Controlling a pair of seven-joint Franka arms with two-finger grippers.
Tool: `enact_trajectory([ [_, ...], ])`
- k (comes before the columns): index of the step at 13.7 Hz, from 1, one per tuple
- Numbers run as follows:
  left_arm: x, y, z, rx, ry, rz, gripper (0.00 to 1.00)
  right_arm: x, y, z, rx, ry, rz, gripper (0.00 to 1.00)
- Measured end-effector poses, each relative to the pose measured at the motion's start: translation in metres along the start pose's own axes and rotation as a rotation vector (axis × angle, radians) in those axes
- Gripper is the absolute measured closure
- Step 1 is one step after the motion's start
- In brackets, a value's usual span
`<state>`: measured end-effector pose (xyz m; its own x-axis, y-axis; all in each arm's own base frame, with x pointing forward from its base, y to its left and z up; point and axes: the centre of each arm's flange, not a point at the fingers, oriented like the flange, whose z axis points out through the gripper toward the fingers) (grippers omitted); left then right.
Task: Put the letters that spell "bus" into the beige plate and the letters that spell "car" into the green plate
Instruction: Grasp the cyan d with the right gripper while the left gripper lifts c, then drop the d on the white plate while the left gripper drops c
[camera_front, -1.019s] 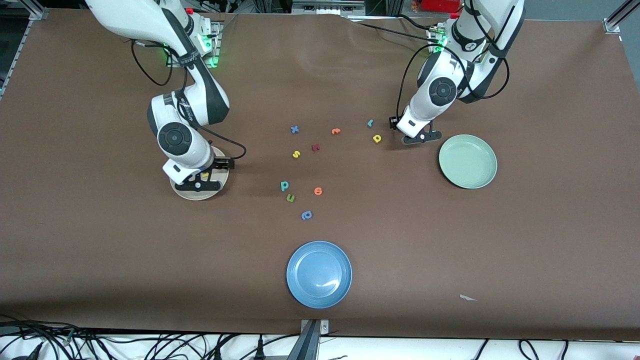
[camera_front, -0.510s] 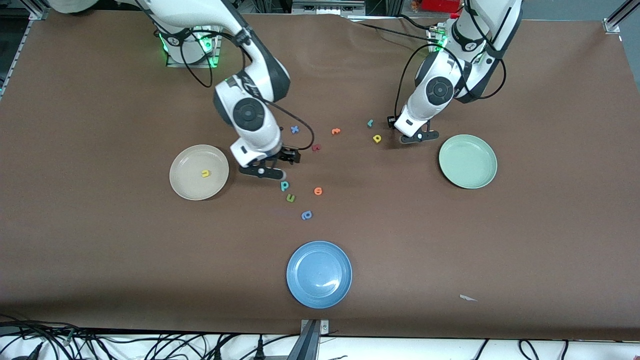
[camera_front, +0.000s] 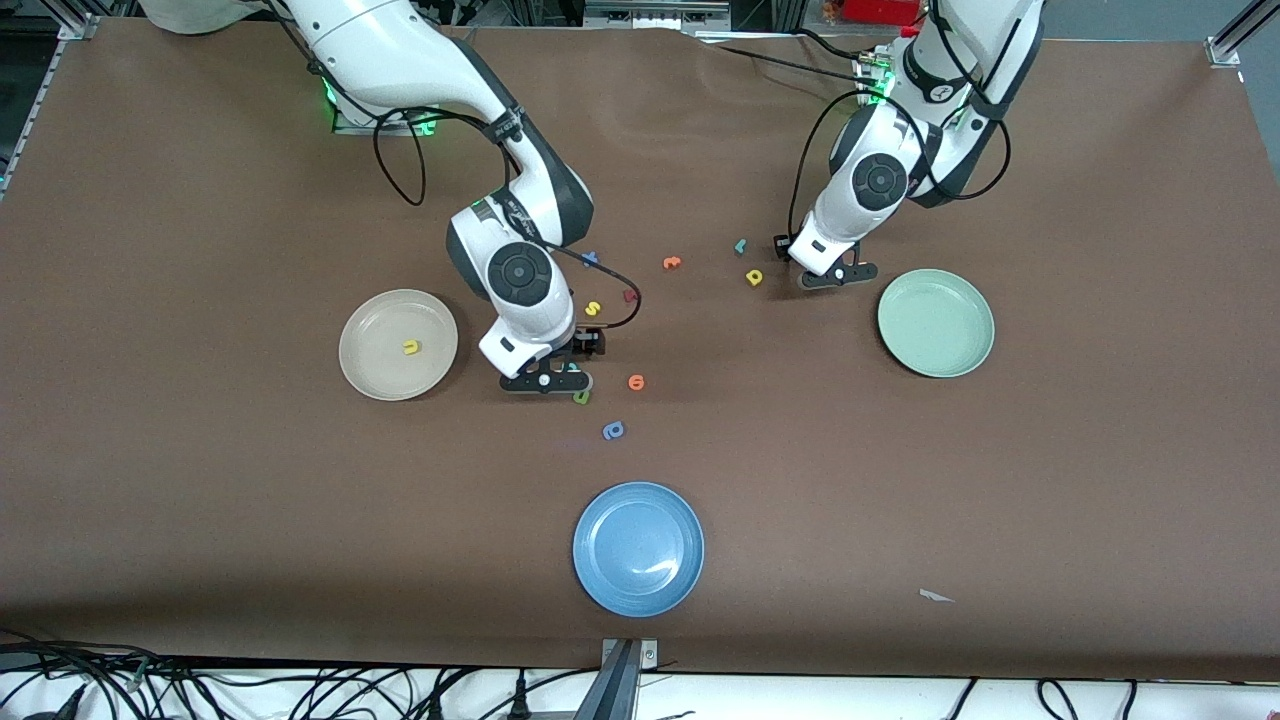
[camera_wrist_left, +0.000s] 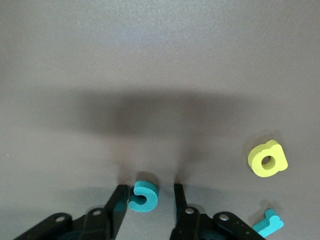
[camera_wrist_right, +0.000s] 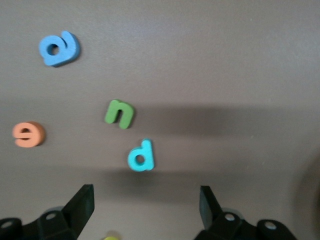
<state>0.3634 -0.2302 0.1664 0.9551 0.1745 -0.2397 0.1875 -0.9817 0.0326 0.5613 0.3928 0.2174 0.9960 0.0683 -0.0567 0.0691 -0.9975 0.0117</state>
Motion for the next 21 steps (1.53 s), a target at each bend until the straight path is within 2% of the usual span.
enact_trajectory([
  [1, 0.0, 0.0, 0.0, 0.0, 0.001, 0.001, 0.66, 0.003, 0.003, 0.006, 0.003, 0.005, -0.012, 0.17],
  [2, 0.0, 0.0, 0.0, 0.0, 0.001, 0.001, 0.66, 0.004, 0.003, 0.014, 0.004, 0.008, -0.021, 0.19],
  [4, 0.0, 0.001, -0.002, -0.002, 0.003, 0.002, 0.76, 0.003, 0.0, 0.026, 0.006, 0.016, -0.033, 0.35],
  [5, 0.0, 0.001, -0.002, -0.002, 0.003, 0.002, 0.76, 0.004, -0.002, 0.03, 0.013, 0.031, -0.038, 0.36],
  [6, 0.0, 0.001, -0.002, -0.002, 0.003, 0.002, 0.76, 0.005, -0.004, 0.034, 0.022, 0.047, -0.04, 0.41],
  [9, 0.001, 0.002, -0.002, -0.004, 0.007, 0.002, 0.76, 0.005, -0.007, 0.041, 0.031, 0.062, -0.046, 0.41],
  [12, 0.015, 0.006, -0.02, -0.035, 0.05, -0.009, 0.76, 0.001, -0.014, 0.042, 0.033, 0.06, -0.061, 0.41],
  [14, 0.034, 0.001, -0.048, -0.059, 0.103, -0.027, 0.76, -0.005, -0.022, 0.042, 0.033, 0.058, -0.076, 0.42],
  [16, 0.062, -0.019, -0.087, -0.059, 0.146, -0.056, 0.76, -0.007, -0.025, 0.042, 0.031, 0.057, -0.083, 0.45],
  [17, 0.078, -0.029, -0.108, -0.05, 0.151, -0.067, 0.76, -0.006, -0.024, 0.041, 0.03, 0.058, -0.085, 0.5],
  [19, 0.107, -0.049, -0.154, -0.033, 0.13, -0.07, 0.76, -0.005, -0.023, 0.038, 0.03, 0.062, -0.086, 0.73],
  [21, 0.131, -0.078, -0.192, -0.022, 0.083, -0.045, 0.76, -0.005, -0.023, 0.039, 0.029, 0.06, -0.086, 0.73],
])
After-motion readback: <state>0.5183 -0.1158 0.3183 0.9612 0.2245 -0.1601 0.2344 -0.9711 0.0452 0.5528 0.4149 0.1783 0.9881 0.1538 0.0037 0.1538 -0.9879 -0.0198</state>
